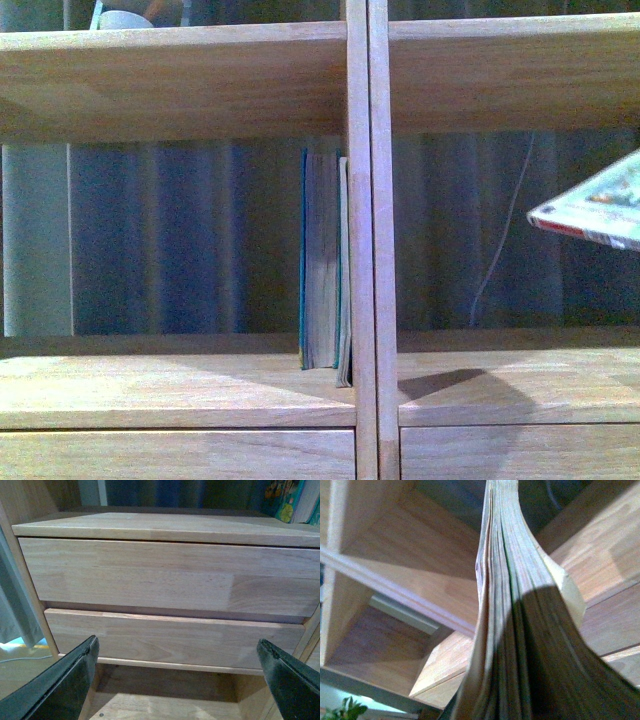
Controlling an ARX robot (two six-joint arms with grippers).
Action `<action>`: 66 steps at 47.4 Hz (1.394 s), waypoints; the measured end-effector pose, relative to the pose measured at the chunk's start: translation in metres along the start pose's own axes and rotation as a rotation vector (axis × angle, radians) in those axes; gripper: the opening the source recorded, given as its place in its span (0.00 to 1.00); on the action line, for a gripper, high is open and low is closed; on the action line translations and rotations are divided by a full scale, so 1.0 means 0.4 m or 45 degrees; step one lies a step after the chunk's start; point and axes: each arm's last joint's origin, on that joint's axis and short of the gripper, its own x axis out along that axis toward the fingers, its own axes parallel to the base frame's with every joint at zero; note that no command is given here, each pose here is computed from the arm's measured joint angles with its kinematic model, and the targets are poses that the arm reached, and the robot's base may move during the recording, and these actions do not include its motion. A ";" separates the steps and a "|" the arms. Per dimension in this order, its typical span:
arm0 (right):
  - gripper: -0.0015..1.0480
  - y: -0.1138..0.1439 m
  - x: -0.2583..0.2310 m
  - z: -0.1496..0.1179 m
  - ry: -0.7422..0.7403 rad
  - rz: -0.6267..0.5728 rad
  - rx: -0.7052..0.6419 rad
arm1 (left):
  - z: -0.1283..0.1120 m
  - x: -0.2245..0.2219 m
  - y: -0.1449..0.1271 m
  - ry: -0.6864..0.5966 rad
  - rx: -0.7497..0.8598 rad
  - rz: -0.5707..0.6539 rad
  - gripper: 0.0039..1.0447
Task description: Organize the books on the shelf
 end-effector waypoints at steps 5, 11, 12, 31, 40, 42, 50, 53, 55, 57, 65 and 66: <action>0.07 0.037 -0.011 -0.006 0.005 0.087 -0.046 | 0.000 0.000 0.000 0.000 0.000 0.000 0.93; 0.07 0.096 -0.017 -0.017 0.019 0.198 -0.084 | 0.000 0.000 0.000 0.000 0.000 0.000 0.93; 0.07 0.106 -0.018 -0.021 0.022 0.218 -0.089 | 0.000 0.000 0.000 0.000 0.000 0.000 0.93; 0.07 0.227 0.003 -0.121 0.127 0.444 -0.140 | 0.000 0.000 0.000 0.000 0.000 0.000 0.93; 0.07 0.272 0.034 -0.164 0.200 0.528 -0.170 | 0.000 0.000 0.000 0.000 0.000 0.000 0.93; 0.07 0.276 0.040 -0.170 0.206 0.533 -0.173 | 0.001 0.001 0.001 -0.001 -0.038 0.001 0.93; 0.07 0.291 0.076 -0.191 0.234 0.543 -0.193 | 0.062 0.056 0.029 -0.070 -0.381 -0.059 0.93; 0.07 0.289 0.084 -0.198 0.248 0.536 -0.194 | 0.092 0.081 0.041 -0.087 -0.433 -0.089 0.93; 0.07 0.288 0.088 -0.200 0.249 0.532 -0.197 | 0.109 0.096 0.048 -0.091 -0.470 -0.118 0.93; 0.07 0.287 0.093 -0.202 0.245 0.522 -0.198 | 0.134 0.118 0.057 -0.096 -0.509 -0.165 0.93; 0.07 0.291 0.098 -0.206 0.247 0.536 -0.211 | 0.200 0.174 0.075 -0.086 -0.738 -0.369 0.93; 0.07 0.293 0.100 -0.206 0.248 0.539 -0.212 | 0.206 0.177 0.075 -0.090 -0.759 -0.384 0.93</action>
